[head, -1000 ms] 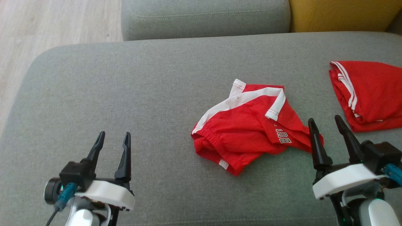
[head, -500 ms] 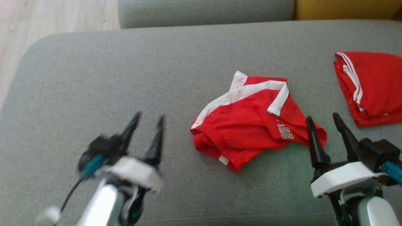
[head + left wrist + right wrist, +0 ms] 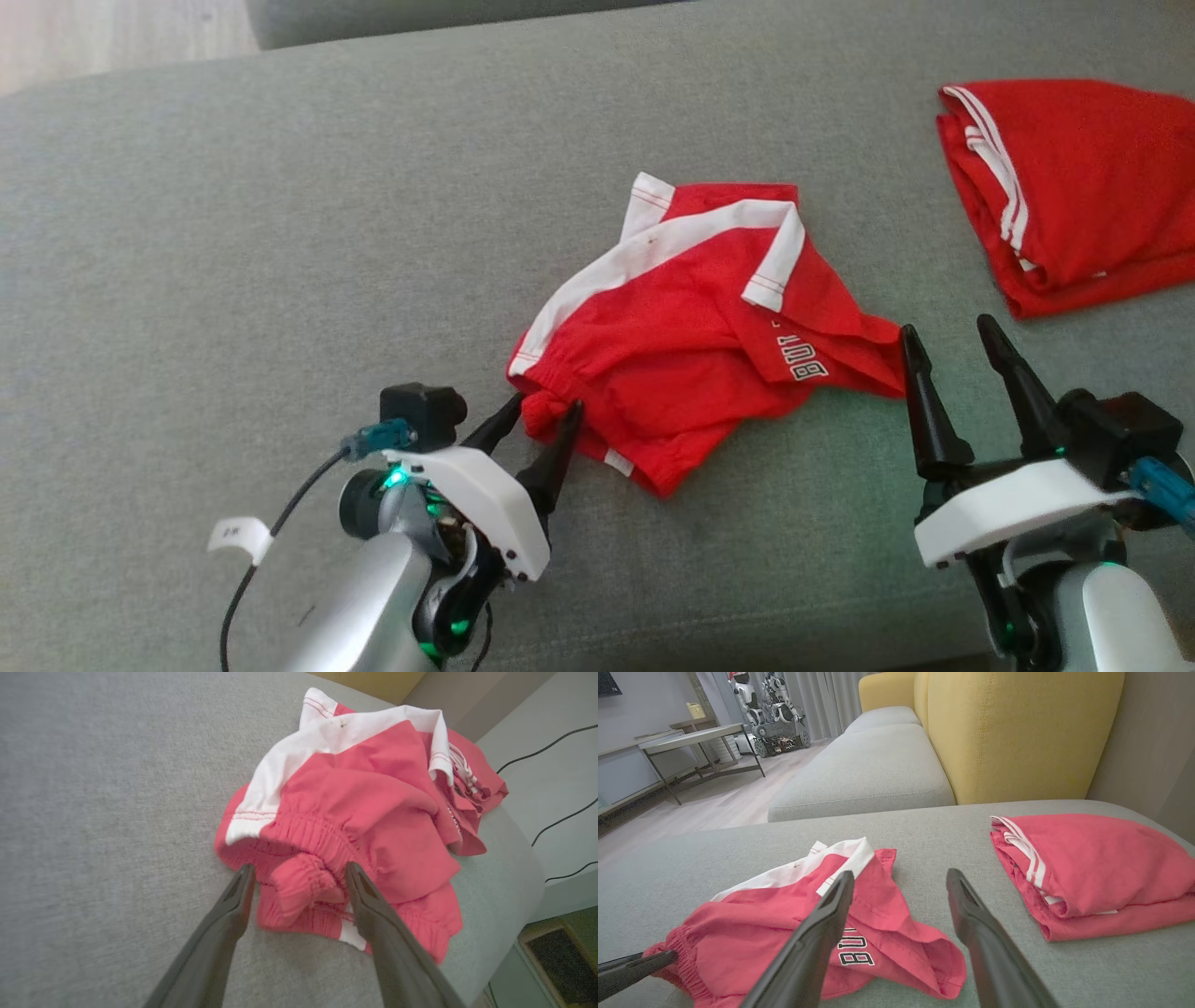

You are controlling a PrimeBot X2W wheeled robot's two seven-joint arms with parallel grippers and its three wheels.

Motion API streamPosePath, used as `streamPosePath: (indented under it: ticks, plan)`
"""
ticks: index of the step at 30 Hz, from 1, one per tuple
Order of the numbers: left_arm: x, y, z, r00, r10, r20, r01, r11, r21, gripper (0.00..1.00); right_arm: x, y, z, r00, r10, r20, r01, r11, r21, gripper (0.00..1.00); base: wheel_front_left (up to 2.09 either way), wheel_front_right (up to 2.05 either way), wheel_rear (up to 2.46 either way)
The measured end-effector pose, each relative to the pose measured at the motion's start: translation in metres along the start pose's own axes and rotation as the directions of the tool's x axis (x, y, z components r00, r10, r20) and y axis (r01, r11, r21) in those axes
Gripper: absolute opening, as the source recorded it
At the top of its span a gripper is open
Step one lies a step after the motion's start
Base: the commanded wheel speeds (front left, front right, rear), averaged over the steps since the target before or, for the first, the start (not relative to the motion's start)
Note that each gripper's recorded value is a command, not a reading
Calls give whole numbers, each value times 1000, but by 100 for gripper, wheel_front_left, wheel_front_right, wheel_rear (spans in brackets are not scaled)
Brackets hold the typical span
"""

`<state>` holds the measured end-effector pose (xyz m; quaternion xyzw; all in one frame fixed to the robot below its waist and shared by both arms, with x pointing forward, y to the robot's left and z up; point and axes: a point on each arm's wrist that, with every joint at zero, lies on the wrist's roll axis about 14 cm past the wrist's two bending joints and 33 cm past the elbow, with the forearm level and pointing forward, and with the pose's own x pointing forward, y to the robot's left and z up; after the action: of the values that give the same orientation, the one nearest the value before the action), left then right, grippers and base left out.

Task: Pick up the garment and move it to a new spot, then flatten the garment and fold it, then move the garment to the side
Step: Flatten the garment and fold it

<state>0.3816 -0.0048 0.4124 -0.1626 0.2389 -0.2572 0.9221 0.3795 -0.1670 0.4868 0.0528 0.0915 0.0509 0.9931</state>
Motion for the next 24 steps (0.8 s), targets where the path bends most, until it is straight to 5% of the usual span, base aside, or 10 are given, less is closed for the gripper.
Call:
streamPosePath:
  ticks: [5,6,7,8,14,24]
  plan:
    - [10,-4,-7,999,-36,-29,34,997,-65,100,0,-7,-6,1000,-20,-16,20,1000,4,100,0,0,0]
    - [11,-5,-7,999,-41,-26,39,996,-75,91,0,-7,-6,1000,-22,-18,22,1000,5,100,0,0,0]
    - [13,-6,-6,999,-43,-23,42,996,-80,35,0,-7,-6,1000,-22,-16,22,1000,9,100,0,0,0]
    - [14,-7,-5,999,-47,-19,46,996,-75,0,1,-8,-5,1000,-22,-13,23,1000,15,100,0,0,0]
    - [14,-5,8,998,-58,26,56,997,46,0,1,-6,-4,1000,-17,-10,18,999,29,100,0,0,0]
    - [-26,66,40,995,80,63,-95,955,280,0,10,5,-7,1000,21,-20,-21,999,39,100,0,0,0]
